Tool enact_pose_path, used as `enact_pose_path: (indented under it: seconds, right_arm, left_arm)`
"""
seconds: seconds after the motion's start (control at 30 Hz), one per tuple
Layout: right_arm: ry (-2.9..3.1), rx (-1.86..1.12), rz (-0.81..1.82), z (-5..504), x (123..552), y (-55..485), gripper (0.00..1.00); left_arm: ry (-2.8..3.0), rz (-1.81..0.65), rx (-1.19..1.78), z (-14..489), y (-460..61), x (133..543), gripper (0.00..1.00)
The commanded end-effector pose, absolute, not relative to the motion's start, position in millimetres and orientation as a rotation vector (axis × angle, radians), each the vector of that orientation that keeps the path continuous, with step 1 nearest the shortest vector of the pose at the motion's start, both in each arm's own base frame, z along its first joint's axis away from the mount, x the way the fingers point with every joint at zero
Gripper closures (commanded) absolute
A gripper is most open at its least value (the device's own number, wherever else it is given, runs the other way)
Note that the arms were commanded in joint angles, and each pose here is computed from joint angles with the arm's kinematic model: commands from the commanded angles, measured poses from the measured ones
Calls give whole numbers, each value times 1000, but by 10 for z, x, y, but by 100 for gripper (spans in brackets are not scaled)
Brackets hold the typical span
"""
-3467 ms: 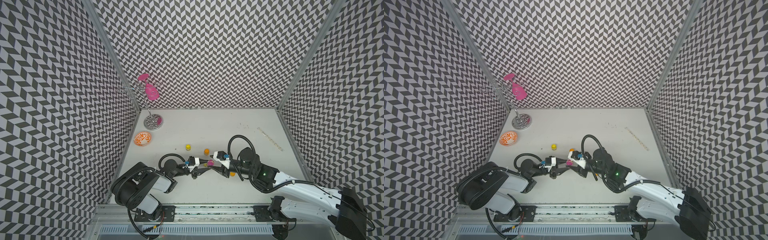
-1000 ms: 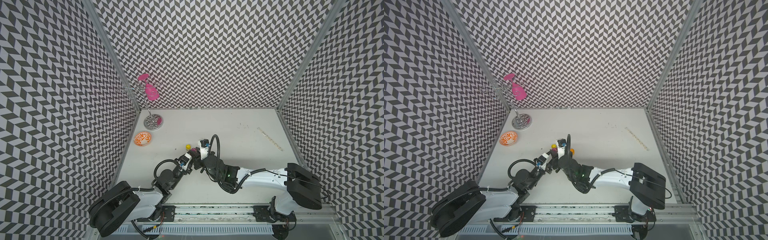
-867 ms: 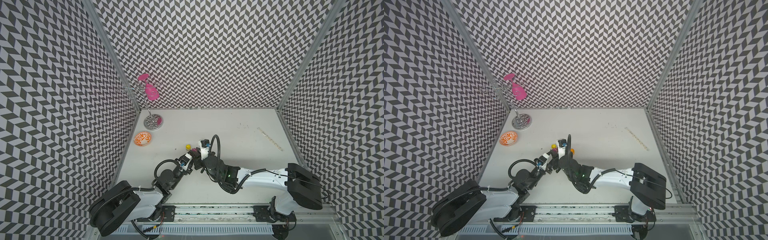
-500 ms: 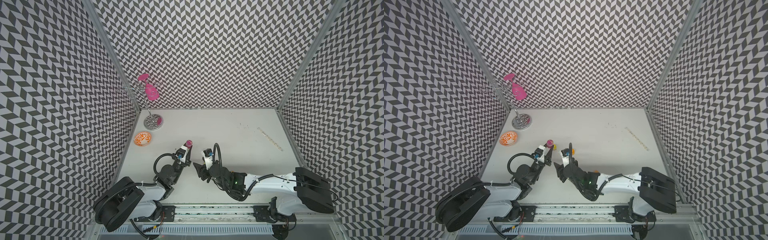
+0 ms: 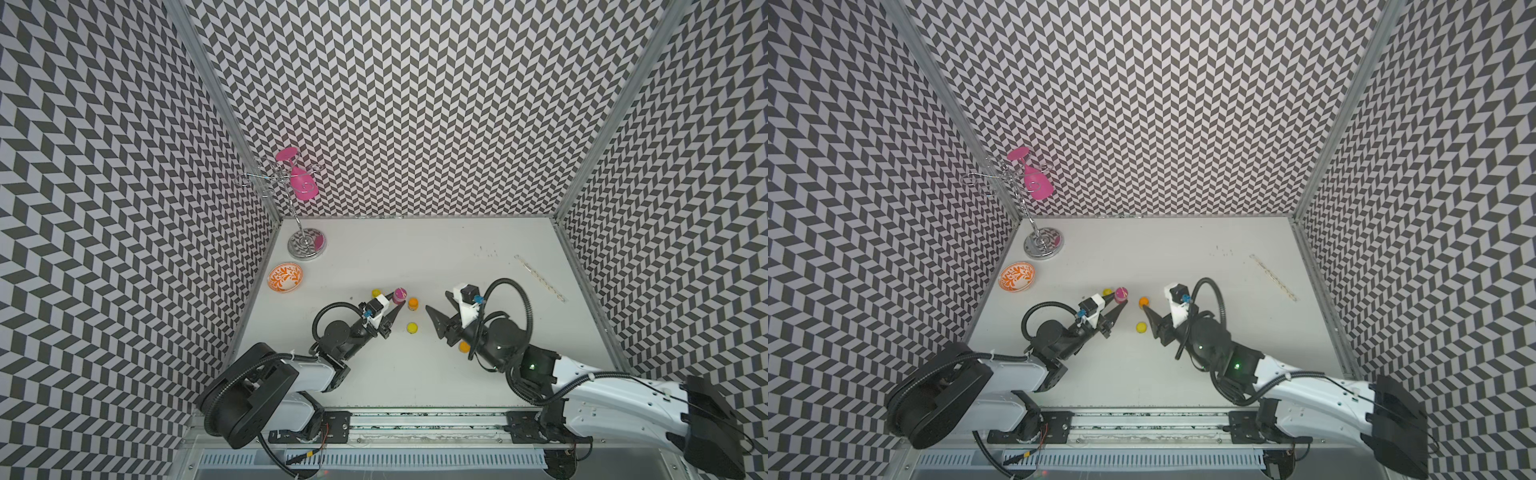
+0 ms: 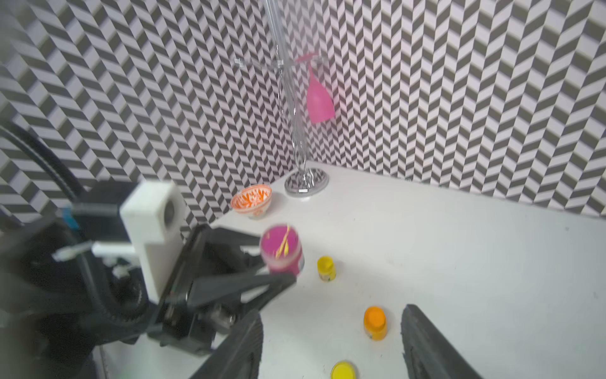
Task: Close the paint jar lid
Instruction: Screw the lid onto the paint jar.
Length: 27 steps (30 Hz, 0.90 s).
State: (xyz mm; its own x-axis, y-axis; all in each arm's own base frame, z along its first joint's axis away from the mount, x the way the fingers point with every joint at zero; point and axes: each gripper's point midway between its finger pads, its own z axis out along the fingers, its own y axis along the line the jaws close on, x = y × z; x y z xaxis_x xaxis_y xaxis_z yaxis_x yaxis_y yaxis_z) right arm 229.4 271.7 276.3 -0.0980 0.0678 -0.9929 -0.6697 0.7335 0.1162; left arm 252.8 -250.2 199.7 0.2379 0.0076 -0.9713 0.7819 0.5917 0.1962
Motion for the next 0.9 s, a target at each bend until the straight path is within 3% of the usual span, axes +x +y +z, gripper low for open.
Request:
enact_pose_path:
  seconds: [0.0,0.23,0.43,0.57,0.87]
  right_arm:
    - [1276,-850,780,3050,1900,2882,31]
    - [1154,-1148,817,2784,1593,3103,32]
    - [1180,-1176,801,2604,1643,3161,37]
    - [1186,-1177,802,2585,1652,3165,47]
    - [1224,-1204,819,2483,1682,3234,47]
  left_arm:
    - [1031,-898,1042,2091,-2828,2023,71]
    - [990,-968,1100,2056,-2875,1899,71]
    - [957,-1010,1127,2072,-2888,1809,71]
    - [941,-1035,1136,2082,-2894,1771,71]
    - [932,-1037,1132,2102,-2881,1751,71]
